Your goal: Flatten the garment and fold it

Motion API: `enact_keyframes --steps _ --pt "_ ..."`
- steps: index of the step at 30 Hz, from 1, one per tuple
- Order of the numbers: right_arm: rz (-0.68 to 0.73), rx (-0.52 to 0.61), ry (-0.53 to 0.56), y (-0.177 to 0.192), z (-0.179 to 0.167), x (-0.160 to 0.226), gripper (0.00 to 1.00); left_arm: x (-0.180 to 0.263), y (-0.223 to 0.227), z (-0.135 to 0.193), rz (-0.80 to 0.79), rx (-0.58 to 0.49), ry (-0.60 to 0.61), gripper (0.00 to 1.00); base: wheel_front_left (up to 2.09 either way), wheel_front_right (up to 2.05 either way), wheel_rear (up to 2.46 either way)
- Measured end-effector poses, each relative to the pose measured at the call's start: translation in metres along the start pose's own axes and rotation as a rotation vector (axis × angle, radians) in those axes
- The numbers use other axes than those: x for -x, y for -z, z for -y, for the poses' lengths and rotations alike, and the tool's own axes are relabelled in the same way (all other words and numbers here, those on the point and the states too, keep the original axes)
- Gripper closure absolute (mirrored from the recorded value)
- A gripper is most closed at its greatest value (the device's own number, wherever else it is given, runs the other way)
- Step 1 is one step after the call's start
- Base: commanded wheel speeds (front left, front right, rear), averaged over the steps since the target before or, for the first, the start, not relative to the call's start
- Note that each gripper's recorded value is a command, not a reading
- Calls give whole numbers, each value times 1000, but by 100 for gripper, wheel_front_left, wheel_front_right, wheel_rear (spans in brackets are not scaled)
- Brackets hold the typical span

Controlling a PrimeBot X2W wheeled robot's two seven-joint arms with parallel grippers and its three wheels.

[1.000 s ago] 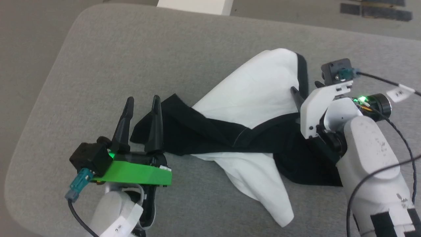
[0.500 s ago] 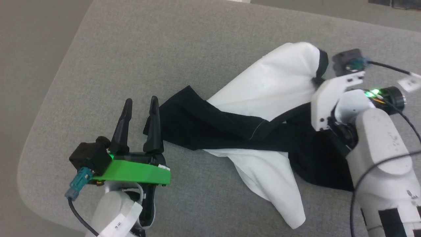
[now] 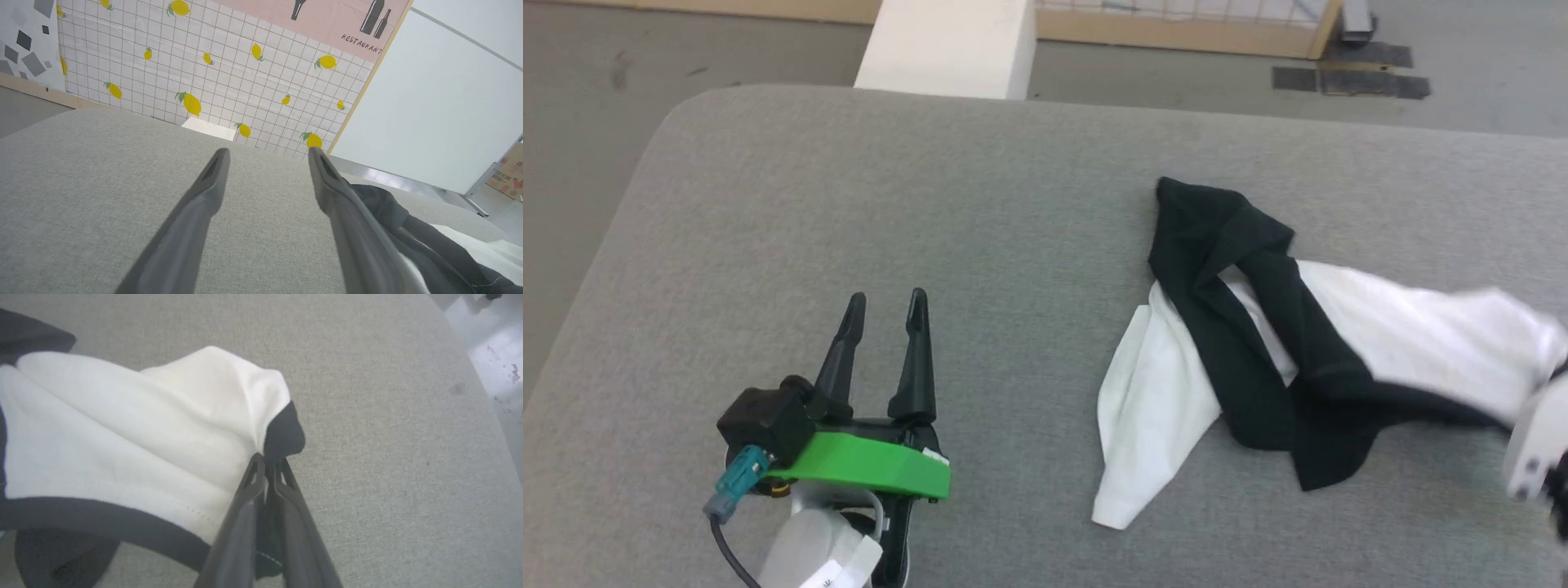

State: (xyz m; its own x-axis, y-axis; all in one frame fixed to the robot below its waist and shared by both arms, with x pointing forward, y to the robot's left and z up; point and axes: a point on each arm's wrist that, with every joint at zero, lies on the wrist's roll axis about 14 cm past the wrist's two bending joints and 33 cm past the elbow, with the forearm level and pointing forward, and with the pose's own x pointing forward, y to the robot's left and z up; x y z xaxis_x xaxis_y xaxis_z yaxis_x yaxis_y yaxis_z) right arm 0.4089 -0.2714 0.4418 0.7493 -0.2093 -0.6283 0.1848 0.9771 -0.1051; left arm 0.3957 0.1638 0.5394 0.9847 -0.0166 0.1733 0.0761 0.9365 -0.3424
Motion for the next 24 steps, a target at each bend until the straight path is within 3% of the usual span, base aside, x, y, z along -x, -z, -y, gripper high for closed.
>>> enact_keyframes --steps 1,2,3,4,9,15,18,24 --pt "-55 -11 5 16 3 2 100 -1 1 3 -1 0 8 0 0 0 0" --pt "-90 -20 3 27 4 4 90 -1 1 4 -1 -1 13 0 0 0 0" --pt "-117 -31 -1 37 4 6 71 -2 1 6 -2 1 23 0 0 0 0" --pt "-126 -42 -3 42 5 7 0 -2 2 8 -4 1 30 0 0 0 0" --pt "49 -115 -24 19 8 10 0 -3 7 14 -18 -7 53 0 0 0 0" --pt "443 -104 -49 -38 3 42 0 2 15 45 -43 -44 166 0 0 0 0" --pt "538 -99 -93 -42 -8 58 0 8 35 83 -103 -59 302 0 0 0 0" --pt "553 -121 -140 -31 -18 69 0 26 73 174 -263 -80 622 0 0 0 0"
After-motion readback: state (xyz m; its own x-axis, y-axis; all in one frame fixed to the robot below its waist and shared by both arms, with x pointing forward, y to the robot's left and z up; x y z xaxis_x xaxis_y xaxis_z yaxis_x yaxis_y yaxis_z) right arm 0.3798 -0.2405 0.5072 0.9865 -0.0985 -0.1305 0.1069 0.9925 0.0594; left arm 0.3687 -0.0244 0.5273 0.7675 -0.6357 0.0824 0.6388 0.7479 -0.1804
